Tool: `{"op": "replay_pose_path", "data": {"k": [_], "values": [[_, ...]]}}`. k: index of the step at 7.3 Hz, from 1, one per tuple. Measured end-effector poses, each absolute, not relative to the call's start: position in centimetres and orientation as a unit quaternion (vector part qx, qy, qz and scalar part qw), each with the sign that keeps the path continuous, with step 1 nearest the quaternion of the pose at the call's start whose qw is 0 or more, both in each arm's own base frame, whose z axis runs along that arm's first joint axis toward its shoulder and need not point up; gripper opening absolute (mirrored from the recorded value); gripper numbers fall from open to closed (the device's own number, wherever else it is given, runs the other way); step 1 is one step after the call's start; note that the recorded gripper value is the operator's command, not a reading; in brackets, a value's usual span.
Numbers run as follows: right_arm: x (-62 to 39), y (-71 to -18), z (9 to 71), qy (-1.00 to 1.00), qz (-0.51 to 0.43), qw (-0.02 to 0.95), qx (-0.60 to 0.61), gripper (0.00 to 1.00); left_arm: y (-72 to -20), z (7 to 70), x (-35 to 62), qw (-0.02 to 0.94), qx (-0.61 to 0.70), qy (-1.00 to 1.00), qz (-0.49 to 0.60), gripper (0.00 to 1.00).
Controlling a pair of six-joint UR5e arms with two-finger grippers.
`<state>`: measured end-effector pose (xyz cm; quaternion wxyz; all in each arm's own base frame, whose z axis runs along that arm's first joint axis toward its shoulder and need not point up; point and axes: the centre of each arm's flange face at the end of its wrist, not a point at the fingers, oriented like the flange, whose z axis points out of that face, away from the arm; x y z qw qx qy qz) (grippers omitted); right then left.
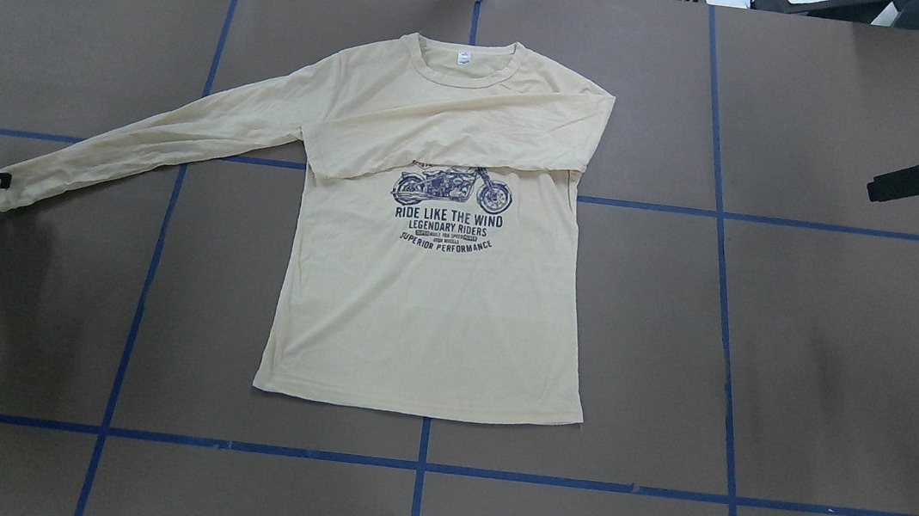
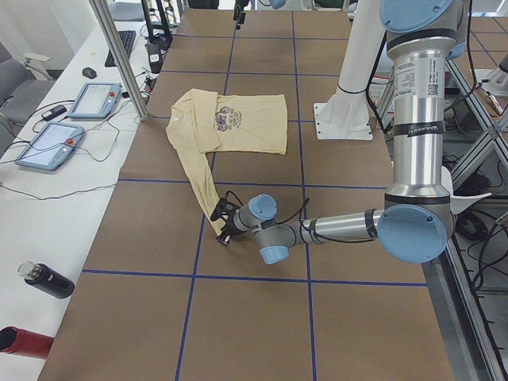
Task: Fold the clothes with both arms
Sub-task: 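Lower the left gripper to the cuff of the other sleeve and grasp it, then lift the cuff with the left gripper and fold the sleeve across the shirt front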
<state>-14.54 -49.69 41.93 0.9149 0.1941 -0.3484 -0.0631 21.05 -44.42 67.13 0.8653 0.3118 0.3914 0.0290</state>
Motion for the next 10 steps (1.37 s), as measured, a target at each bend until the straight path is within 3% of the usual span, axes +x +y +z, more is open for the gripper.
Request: {"op": "replay_pose_path", "data": {"k": [6,8,10], "values": [[-14.6,-49.9,42.0,-0.348,-0.062,0.915,0.194,0.99,-44.3,61.7,20.9,0.835,0.305,0.452,0.069,0.00],[-14.7,-50.0,42.0,-0.348,-0.062,0.915,0.193,1.00,-47.3,54.2,21.8,0.843,0.287,0.451,0.064,0.00],[-14.7,-50.0,42.0,-0.348,-0.062,0.915,0.193,1.00,-51.8,41.4,24.6,0.858,0.264,0.437,0.055,0.00]]}}
